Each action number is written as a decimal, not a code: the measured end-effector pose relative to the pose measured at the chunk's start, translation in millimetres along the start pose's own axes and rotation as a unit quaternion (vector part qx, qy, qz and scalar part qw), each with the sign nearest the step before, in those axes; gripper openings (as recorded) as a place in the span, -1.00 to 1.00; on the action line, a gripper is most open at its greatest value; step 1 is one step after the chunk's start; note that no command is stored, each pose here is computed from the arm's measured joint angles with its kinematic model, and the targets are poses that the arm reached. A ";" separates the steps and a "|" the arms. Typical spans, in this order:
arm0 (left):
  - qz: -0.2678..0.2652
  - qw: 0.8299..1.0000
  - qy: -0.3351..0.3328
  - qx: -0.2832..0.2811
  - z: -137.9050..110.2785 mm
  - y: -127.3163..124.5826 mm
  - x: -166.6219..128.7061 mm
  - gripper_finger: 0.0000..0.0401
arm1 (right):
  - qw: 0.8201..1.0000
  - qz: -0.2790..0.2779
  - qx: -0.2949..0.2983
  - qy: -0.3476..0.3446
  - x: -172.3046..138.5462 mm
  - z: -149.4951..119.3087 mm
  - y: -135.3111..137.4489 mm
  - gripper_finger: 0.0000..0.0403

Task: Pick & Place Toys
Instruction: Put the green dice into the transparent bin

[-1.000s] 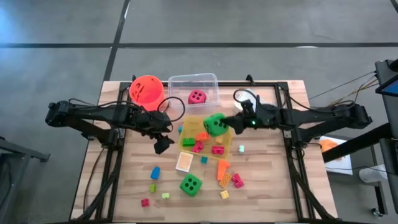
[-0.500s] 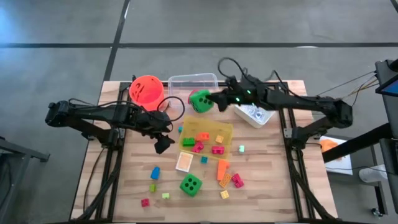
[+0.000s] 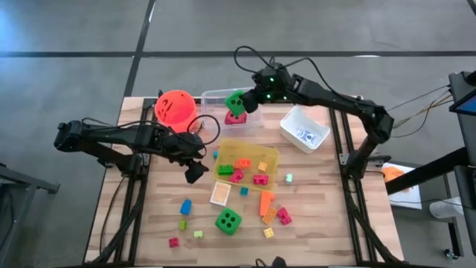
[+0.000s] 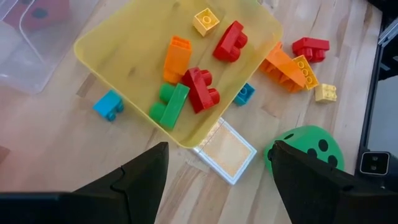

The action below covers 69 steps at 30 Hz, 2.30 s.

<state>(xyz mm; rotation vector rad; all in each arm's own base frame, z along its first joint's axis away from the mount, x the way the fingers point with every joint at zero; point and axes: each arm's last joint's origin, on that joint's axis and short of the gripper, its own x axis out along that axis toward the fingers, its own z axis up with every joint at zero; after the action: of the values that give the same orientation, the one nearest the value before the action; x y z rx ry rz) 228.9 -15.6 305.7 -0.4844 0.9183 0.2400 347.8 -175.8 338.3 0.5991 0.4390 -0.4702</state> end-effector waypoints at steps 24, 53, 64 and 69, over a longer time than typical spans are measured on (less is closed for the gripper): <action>0.009 0.999 -0.007 -0.030 0.4 0.5 -0.1 0.38 | 0.996 -0.018 -0.024 0.079 37.0 -5.5 -50.7 -0.91; 0.018 0.999 -0.020 -0.042 1.7 0.8 -0.3 0.38 | 0.993 0.024 0.077 0.091 54.8 -6.5 -68.0 -0.95; 0.018 0.998 -0.020 -0.053 1.7 0.8 -0.3 0.38 | 0.988 0.036 0.104 0.105 70.6 -13.0 -75.5 -0.95; 0.018 0.998 -0.020 -0.053 1.7 0.8 -0.3 0.38 | 0.989 0.032 0.110 0.099 69.4 -10.3 -80.7 -0.95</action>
<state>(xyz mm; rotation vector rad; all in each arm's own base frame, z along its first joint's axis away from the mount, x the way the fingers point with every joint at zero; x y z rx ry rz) 229.7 -14.1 306.5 -0.5591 0.8785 0.3311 357.9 -248.2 260.3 0.8749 0.5588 -0.4012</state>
